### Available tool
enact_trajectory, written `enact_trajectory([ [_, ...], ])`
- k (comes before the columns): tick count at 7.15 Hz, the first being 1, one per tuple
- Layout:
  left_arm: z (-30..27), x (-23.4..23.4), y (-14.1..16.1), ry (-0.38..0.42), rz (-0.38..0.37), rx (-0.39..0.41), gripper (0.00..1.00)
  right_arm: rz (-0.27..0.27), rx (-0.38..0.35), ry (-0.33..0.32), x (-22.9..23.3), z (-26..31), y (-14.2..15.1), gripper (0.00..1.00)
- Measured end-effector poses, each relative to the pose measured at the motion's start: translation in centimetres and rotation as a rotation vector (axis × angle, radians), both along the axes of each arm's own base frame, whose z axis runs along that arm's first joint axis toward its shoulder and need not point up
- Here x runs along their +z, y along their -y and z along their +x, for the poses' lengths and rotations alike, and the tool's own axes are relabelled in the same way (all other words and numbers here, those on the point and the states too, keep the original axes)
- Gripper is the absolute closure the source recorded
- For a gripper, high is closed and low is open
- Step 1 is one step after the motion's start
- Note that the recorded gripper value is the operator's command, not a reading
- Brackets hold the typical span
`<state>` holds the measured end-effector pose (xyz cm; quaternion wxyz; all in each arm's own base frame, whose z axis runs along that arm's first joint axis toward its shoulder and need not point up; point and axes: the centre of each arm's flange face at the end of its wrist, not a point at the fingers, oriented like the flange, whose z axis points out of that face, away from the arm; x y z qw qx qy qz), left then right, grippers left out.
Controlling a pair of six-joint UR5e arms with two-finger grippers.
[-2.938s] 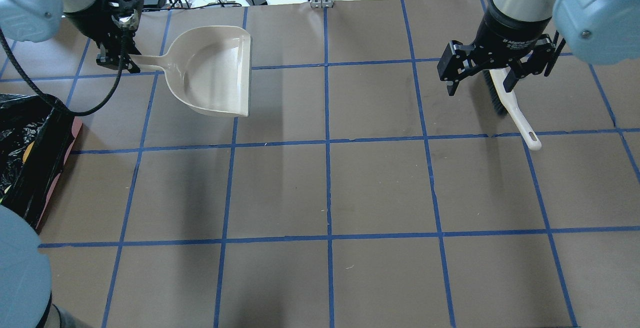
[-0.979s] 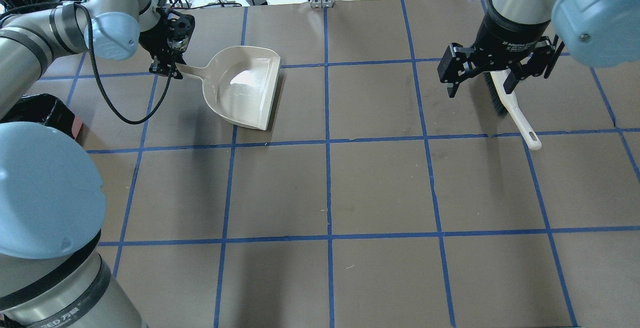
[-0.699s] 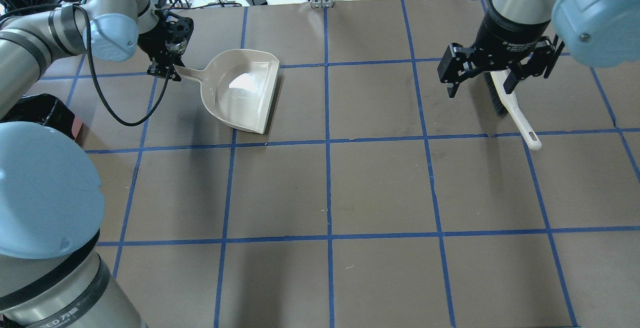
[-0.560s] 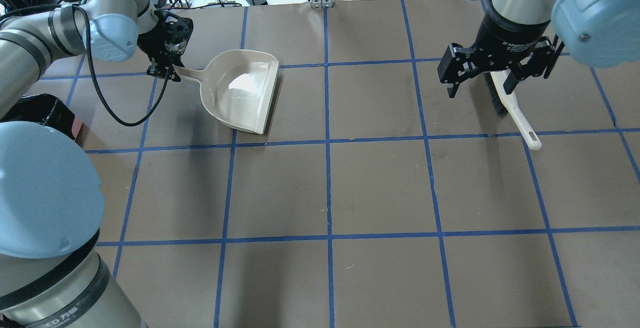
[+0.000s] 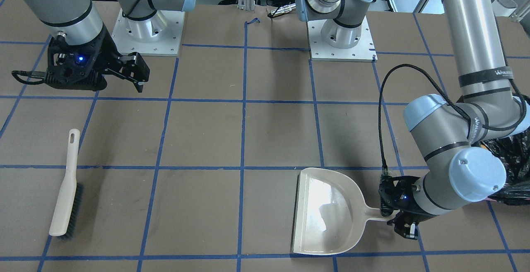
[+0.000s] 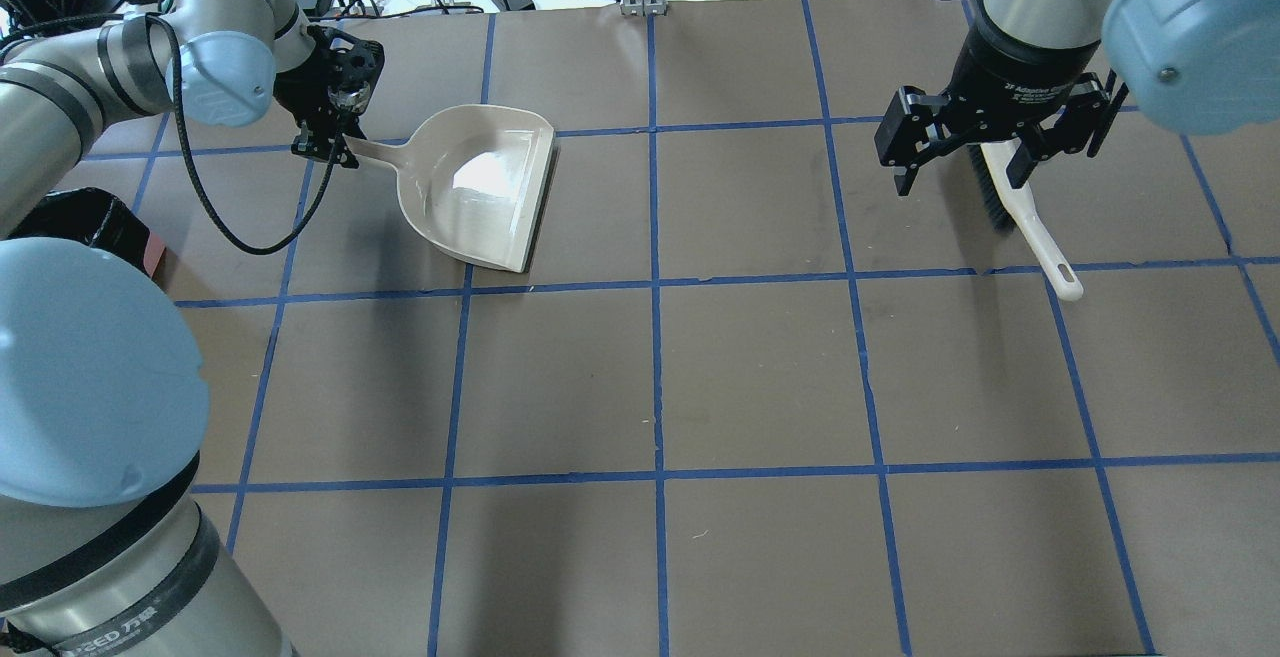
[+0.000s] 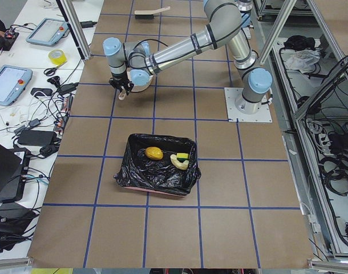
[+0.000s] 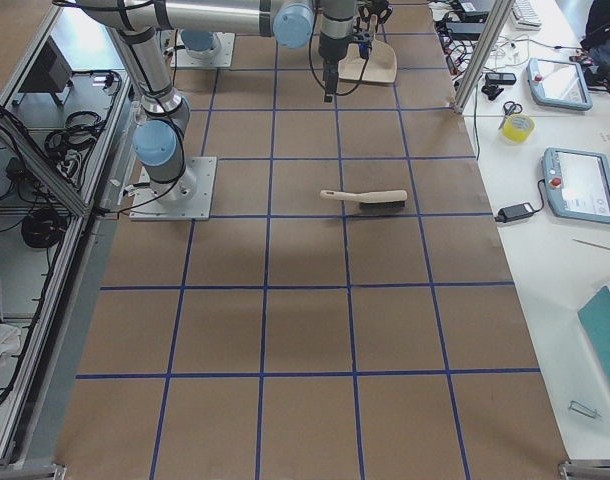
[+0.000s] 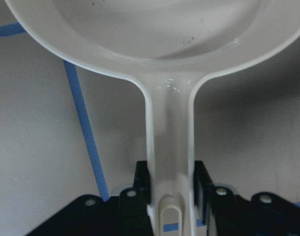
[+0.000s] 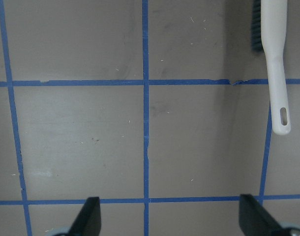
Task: Sweep and dump trash into bin
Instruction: 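Lower the dustpan onto the table with the left gripper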
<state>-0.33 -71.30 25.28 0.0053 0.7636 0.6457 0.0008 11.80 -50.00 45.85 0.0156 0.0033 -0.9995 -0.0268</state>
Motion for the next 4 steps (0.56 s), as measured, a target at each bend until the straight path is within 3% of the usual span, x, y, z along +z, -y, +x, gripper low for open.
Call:
enact_trajectory([
  [1,0.0,-0.1,0.0,0.000,0.001,0.001,0.47,-0.002,-0.002,-0.001,0.1,0.0,0.0,0.00],
  [2,0.1,-0.2,0.0,0.001,0.002,0.004,0.37,-0.020,-0.009,0.003,0.5,0.0,0.0,0.00],
  [4,0.1,-0.1,0.0,0.002,0.002,0.019,0.34,-0.077,-0.047,0.002,2.3,0.1,-0.7,0.00],
])
